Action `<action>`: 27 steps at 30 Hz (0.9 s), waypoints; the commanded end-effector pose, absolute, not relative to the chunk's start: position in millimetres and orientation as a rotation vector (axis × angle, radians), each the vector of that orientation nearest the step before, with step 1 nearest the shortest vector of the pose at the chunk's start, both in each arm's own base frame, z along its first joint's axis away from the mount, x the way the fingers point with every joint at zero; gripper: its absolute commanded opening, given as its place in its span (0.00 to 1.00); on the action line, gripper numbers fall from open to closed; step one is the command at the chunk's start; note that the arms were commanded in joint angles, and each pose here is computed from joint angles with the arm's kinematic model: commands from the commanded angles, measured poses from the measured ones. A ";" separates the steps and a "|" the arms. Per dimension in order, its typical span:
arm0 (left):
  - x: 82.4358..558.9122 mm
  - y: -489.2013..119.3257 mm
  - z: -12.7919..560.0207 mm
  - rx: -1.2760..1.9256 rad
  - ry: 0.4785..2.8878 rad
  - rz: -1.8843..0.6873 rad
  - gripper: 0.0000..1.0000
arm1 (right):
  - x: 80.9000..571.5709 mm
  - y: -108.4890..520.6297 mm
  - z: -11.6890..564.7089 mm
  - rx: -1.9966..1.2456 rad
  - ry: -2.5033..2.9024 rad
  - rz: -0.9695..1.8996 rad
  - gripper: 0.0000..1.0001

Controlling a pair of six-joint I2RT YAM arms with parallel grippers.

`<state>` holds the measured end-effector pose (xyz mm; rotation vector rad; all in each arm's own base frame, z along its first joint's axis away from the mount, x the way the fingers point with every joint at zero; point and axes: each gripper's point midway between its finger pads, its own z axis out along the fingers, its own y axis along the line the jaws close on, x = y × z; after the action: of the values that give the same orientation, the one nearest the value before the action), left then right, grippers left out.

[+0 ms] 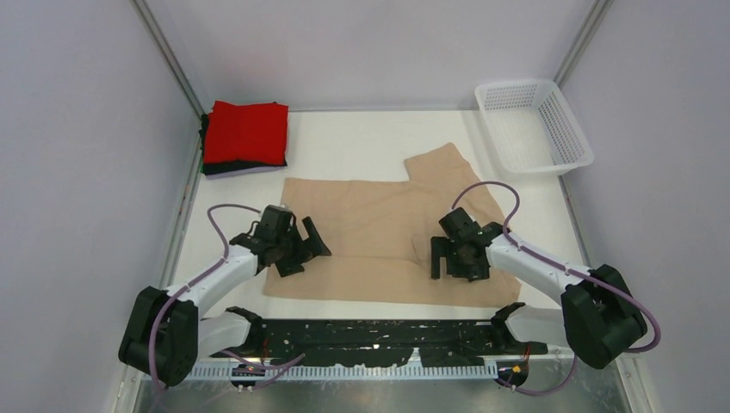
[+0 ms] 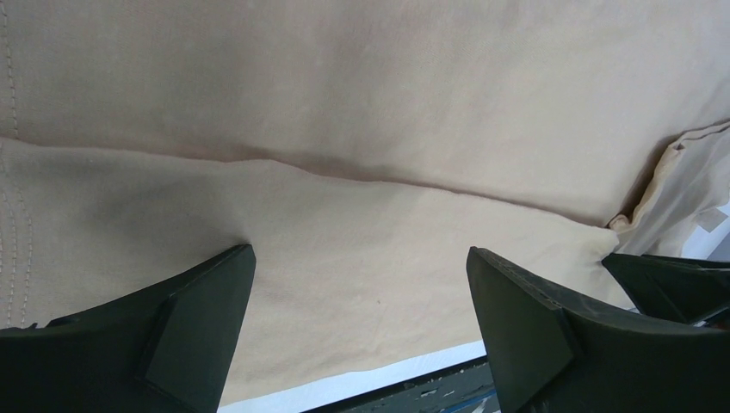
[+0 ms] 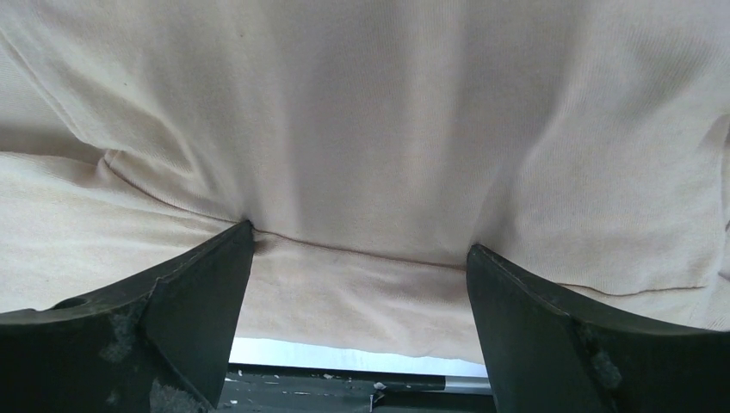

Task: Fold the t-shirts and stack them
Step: Grab the side of the flattened tshirt furthest away from the robot with both arms

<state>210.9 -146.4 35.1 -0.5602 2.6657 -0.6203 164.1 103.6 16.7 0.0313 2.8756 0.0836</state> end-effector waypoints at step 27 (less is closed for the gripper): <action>369.4 -74.0 111.1 -0.630 2.435 -0.236 0.99 | 260.5 129.9 103.9 -0.071 2.328 0.235 0.95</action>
<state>308.7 -94.4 97.7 -0.6614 2.5236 -0.2734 233.6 124.8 90.5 -0.0656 2.4089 0.2550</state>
